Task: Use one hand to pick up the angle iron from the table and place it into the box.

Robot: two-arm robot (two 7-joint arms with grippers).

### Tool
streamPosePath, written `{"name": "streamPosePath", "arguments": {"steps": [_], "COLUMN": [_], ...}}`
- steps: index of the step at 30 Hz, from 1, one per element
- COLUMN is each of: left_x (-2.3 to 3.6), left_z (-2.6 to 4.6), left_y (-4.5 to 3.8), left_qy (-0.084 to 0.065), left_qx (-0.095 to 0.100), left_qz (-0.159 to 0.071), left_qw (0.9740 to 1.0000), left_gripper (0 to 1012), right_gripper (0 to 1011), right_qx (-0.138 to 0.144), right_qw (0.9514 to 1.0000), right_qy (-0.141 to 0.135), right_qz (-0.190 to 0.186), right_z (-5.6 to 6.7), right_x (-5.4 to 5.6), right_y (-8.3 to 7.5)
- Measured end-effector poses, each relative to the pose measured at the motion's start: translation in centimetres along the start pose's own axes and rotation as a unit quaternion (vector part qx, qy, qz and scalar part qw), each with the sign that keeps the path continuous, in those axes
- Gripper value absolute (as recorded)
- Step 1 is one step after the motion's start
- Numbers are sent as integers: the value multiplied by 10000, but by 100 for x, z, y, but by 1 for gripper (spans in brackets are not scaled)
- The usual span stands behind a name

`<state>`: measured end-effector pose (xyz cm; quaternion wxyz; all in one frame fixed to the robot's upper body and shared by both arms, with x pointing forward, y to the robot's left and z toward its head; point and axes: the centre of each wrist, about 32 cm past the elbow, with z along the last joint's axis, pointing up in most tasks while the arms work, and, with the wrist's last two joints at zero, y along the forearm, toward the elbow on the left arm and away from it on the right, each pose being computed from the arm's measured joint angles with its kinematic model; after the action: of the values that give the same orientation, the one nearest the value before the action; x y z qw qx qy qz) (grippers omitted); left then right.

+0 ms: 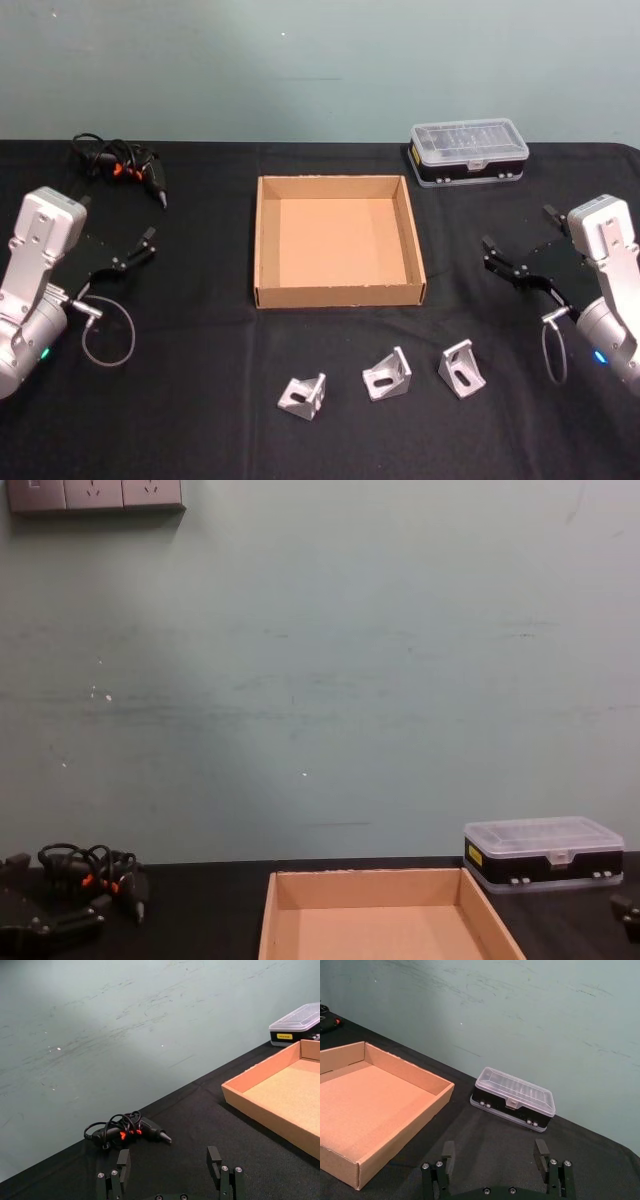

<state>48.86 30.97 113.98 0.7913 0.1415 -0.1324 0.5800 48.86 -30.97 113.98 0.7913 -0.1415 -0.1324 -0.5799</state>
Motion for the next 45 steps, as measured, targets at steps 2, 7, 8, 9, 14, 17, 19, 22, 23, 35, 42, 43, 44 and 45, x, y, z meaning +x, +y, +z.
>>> {"name": "streamPosePath", "arguments": {"steps": [2,7,8,9,14,17,19,22,23,35,42,43,44,45], "left_x": [0,0,0,0,0,0,0,0,0,0,0,0,0,0], "left_z": [0,0,0,0,0,0,0,0,0,0,0,0,0,0], "left_y": [0,0,0,0,0,0,0,0,0,0,0,0,0,0], "left_qy": [0,-1,0,0,0,0,0,0,0,0,0,0,0,0], "left_qx": [0,0,0,0,0,0,0,0,0,0,-1,0,0,0], "left_qz": [0,0,0,0,0,0,0,0,0,0,0,0,0,0], "left_qw": [10000,10000,10000,10000,10000,10000,10000,10000,10000,10000,10000,10000,10000,10000], "left_gripper": [1000,1000,1000,1000,1000,1000,1000,1000,1000,1000,1000,1000,1000,1000], "right_gripper": [1000,1000,1000,1000,1000,1000,1000,1000,1000,1000,1000,1000,1000,1000], "right_qx": [0,0,0,0,0,0,0,0,0,0,0,0,0,0], "right_qw": [10000,10000,10000,10000,10000,10000,10000,10000,10000,10000,10000,10000,10000,10000], "right_qy": [0,0,0,0,0,0,0,0,0,0,0,0,0,0], "right_qz": [0,0,0,0,0,0,0,0,0,0,0,0,-1,0], "right_z": [0,0,0,0,0,0,0,0,0,0,0,0,0,0], "right_x": [0,0,0,0,0,0,0,0,0,0,0,0,0,0], "right_y": [0,0,0,0,0,0,0,0,0,0,0,0,0,0]}}
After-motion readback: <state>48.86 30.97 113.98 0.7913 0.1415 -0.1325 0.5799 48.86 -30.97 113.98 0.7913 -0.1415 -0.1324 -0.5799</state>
